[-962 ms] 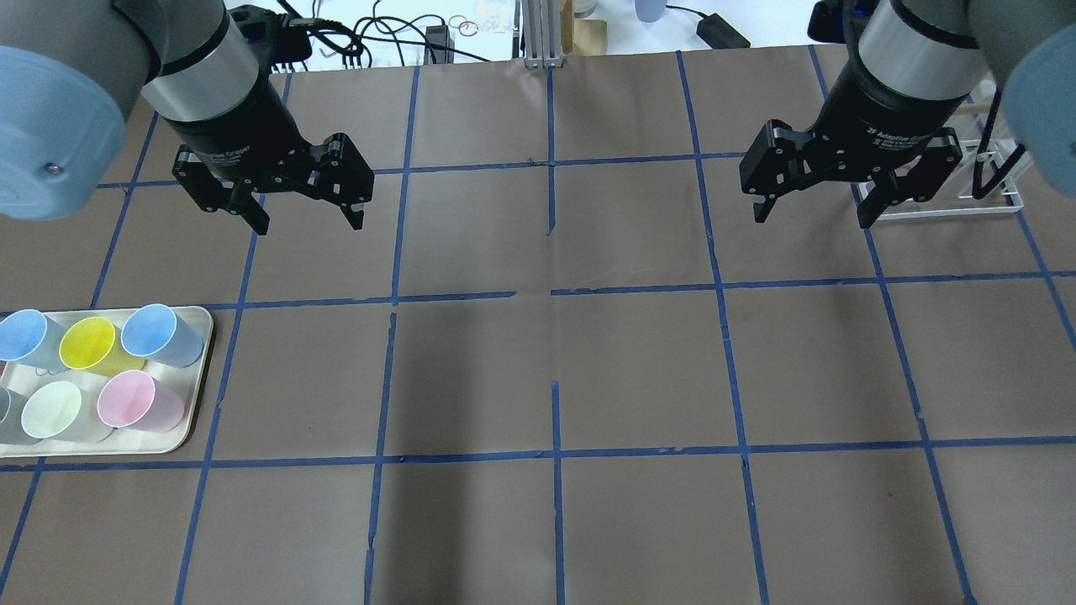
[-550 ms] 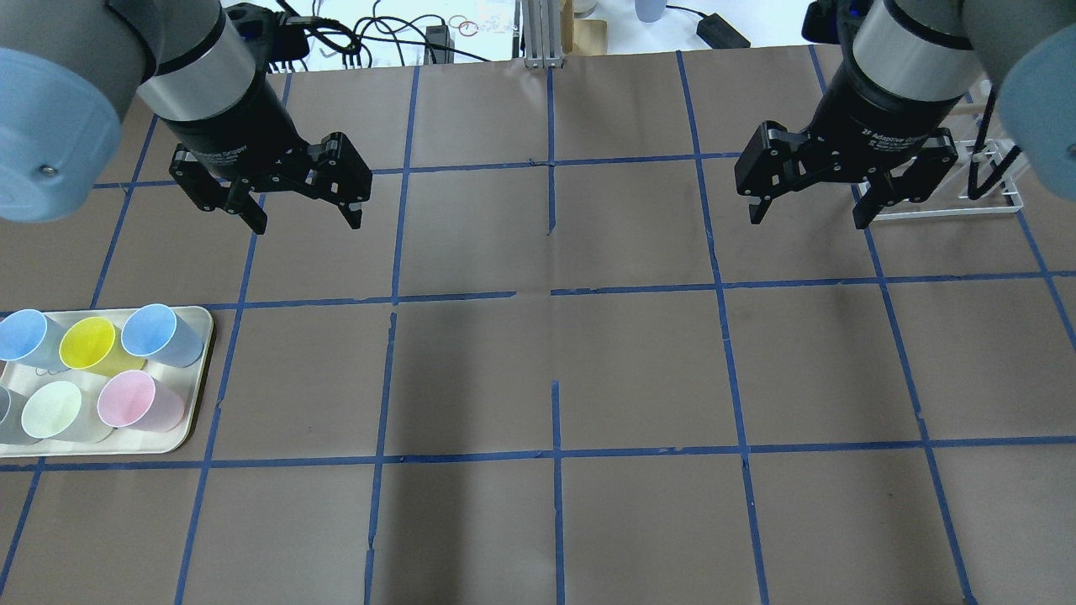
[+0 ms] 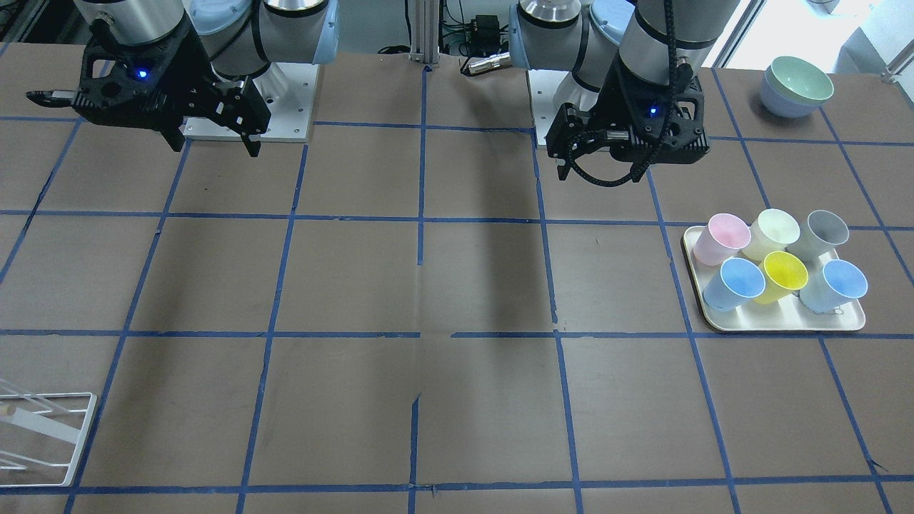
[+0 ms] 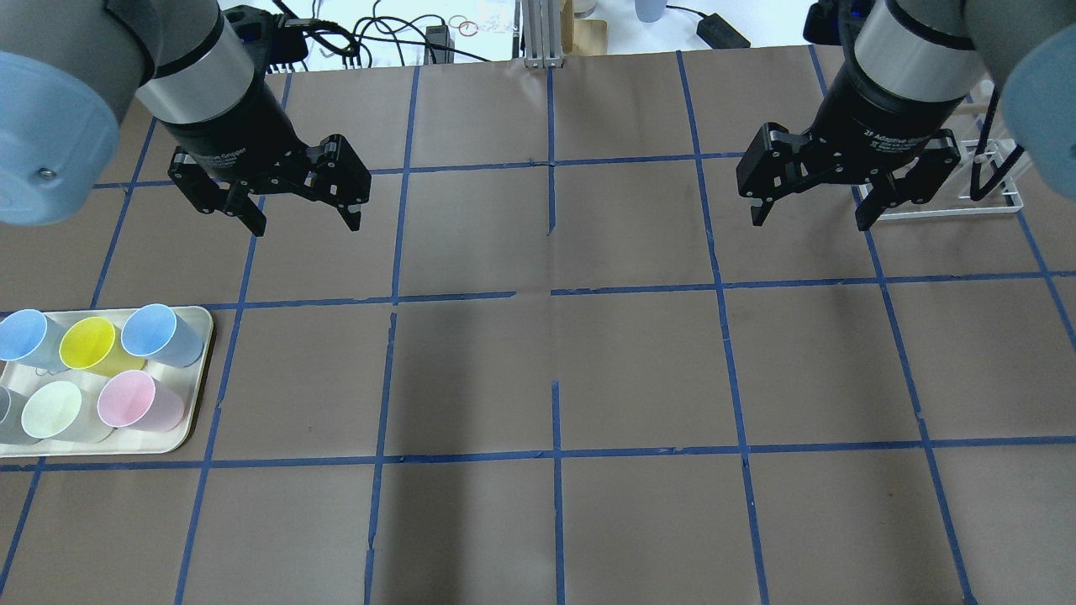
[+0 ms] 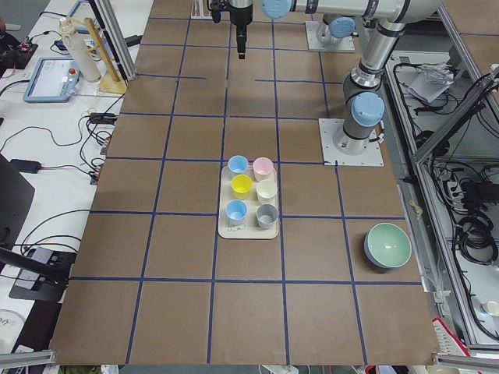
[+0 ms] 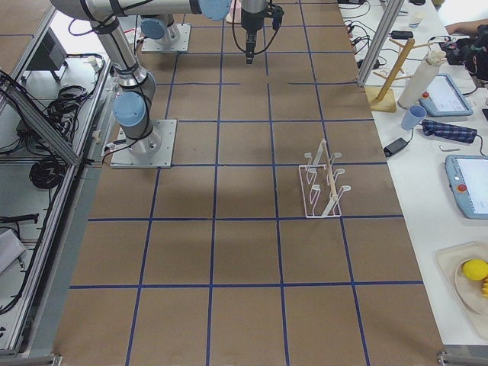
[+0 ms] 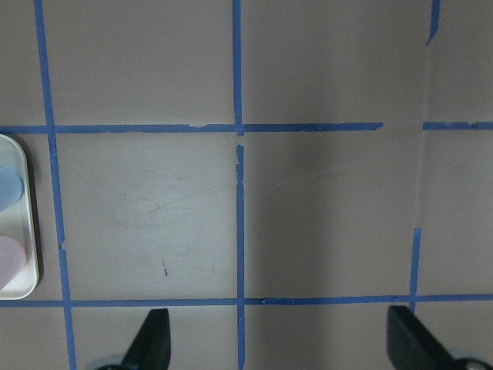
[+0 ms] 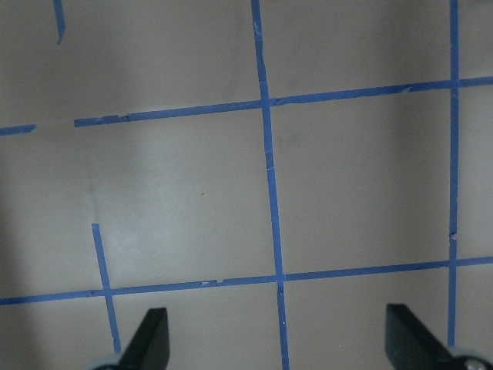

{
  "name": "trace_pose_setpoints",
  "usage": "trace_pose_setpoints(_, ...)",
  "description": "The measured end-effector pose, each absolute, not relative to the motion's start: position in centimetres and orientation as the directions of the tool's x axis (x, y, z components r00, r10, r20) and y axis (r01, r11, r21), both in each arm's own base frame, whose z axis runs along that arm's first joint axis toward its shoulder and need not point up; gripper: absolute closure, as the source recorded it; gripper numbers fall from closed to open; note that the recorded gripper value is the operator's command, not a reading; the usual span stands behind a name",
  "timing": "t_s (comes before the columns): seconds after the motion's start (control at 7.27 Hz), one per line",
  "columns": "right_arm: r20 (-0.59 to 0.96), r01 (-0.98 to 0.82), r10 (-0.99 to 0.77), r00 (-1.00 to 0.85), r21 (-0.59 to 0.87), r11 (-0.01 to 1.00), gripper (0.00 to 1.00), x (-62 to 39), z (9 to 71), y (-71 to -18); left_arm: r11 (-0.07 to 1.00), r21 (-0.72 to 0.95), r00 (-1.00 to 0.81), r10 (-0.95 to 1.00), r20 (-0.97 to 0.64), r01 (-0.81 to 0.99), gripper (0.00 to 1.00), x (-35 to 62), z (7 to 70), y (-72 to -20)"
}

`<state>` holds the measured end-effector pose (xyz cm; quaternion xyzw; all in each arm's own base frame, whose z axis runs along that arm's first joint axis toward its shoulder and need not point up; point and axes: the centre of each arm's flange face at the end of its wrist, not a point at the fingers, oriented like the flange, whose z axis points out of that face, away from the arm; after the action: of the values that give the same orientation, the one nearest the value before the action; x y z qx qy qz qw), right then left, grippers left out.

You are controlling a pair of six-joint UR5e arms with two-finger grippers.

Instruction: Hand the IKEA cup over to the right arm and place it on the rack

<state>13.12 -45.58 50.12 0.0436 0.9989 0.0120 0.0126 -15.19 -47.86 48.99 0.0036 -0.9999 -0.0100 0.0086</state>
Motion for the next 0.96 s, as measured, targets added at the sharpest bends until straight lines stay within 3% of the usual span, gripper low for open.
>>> trace_pose_setpoints(0.55, -0.020, 0.086, 0.087, -0.996, 0.026, 0.996, 0.00, 13.1, 50.1, -45.6, 1.000, 0.013, -1.000, -0.006, 0.012, -0.005, 0.00, -14.4, 49.3, -48.1)
trace_pose_setpoints(0.96, -0.018, 0.086, 0.087, -0.996, 0.020, 0.996, 0.00, 13.0, 50.4, -45.4, 0.998, 0.013, -0.998, 0.060, 0.011, 0.060, 0.00, -6.7, 49.6, -49.5)
